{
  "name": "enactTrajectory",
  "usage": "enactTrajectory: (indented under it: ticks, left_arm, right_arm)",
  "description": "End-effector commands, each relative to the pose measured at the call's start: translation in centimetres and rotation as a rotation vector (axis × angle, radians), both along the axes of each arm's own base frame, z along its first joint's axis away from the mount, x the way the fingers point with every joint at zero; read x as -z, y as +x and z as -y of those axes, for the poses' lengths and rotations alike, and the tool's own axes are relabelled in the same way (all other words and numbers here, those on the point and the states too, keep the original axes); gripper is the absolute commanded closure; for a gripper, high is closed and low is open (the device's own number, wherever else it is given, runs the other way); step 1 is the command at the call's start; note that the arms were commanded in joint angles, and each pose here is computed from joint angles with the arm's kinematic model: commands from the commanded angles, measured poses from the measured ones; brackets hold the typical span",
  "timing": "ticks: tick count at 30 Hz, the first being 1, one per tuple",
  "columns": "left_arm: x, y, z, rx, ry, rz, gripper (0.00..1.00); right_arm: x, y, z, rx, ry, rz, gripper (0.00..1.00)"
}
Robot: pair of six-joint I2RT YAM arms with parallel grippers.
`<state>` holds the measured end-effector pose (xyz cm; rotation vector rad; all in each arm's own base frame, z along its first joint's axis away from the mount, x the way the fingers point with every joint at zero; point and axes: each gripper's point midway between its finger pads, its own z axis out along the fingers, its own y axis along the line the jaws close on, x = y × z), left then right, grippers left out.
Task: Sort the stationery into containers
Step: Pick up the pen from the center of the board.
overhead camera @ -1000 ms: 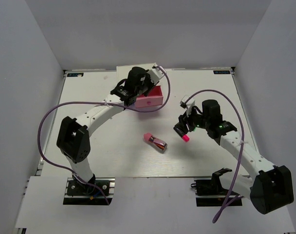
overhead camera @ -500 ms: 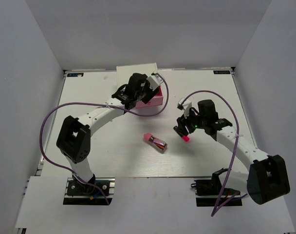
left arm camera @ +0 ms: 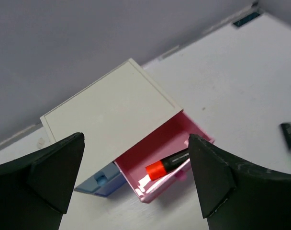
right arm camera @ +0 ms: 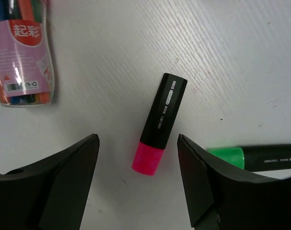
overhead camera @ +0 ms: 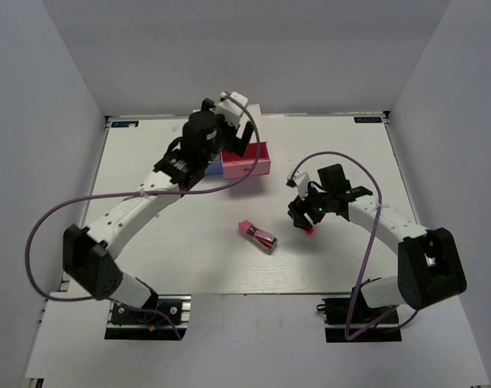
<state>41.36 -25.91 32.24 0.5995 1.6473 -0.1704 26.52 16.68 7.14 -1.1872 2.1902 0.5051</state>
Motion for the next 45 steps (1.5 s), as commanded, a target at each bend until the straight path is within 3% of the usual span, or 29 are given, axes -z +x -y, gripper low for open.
enactTrajectory:
  ticks: [1, 4, 5, 9, 12, 17, 21, 28, 31, 35, 39, 45]
  left_arm:
    - [-1.5, -3.6, -2.2, -0.081, -0.209, -0.107, 0.01]
    - [-0.1, -6.9, -4.6, -0.189, -0.373, -0.238, 0.01]
    - [3.0, -8.2, -5.1, -0.229, -0.407, -0.330, 0.01]
    - [9.2, -12.8, -7.5, -0.303, -0.507, -0.479, 0.01]
    - [9.7, -14.9, -8.8, -0.341, -0.638, -0.504, 0.01]
    - [13.2, -17.1, -10.6, -0.425, -0.748, -0.552, 0.01]
    - [15.9, -18.1, -11.1, -0.474, -0.799, -0.610, 0.01]
    - [18.9, -18.8, -9.8, -0.479, -0.826, -0.723, 0.01]
    - [19.6, -18.7, -9.1, -0.466, -0.812, -0.758, 0.01]
    - [20.5, -18.8, -8.9, -0.478, -0.787, -0.785, 0.01]
    - [21.2, -19.2, -8.8, -0.470, -0.781, -0.804, 0.01]
    - [22.0, -19.6, -8.9, -0.459, -0.797, -0.809, 0.01]
  right_arm:
    - [0.6, 0.2, 0.4, 0.014, -0.055, -0.054, 0.28]
    - [1.4, 0.7, 0.6, 0.035, -0.079, -0.055, 0.28]
    - [1.6, 0.8, 0.4, 0.037, -0.090, -0.055, 0.28]
    - [2.7, 2.2, 1.3, 0.105, -0.168, -0.059, 0.29]
    - [3.6, 2.6, 1.5, 0.118, -0.195, -0.070, 0.32]
    - [4.7, 2.0, 2.0, 0.123, -0.239, -0.073, 0.40]
    - [5.6, 1.2, 2.7, 0.126, -0.269, -0.075, 0.49]
    - [5.2, -0.5, 2.2, 0.062, -0.230, -0.113, 0.79]
    - [3.1, 0.0, 1.6, 0.029, -0.195, -0.087, 0.88]
    - [-2.5, 1.2, -0.1, -0.052, -0.095, 0.031, 0.88]
    - [-10.3, 2.8, -2.6, -0.164, 0.026, 0.247, 0.88]
    - [-16.7, 2.9, -6.1, -0.467, 0.131, 0.498, 0.87]
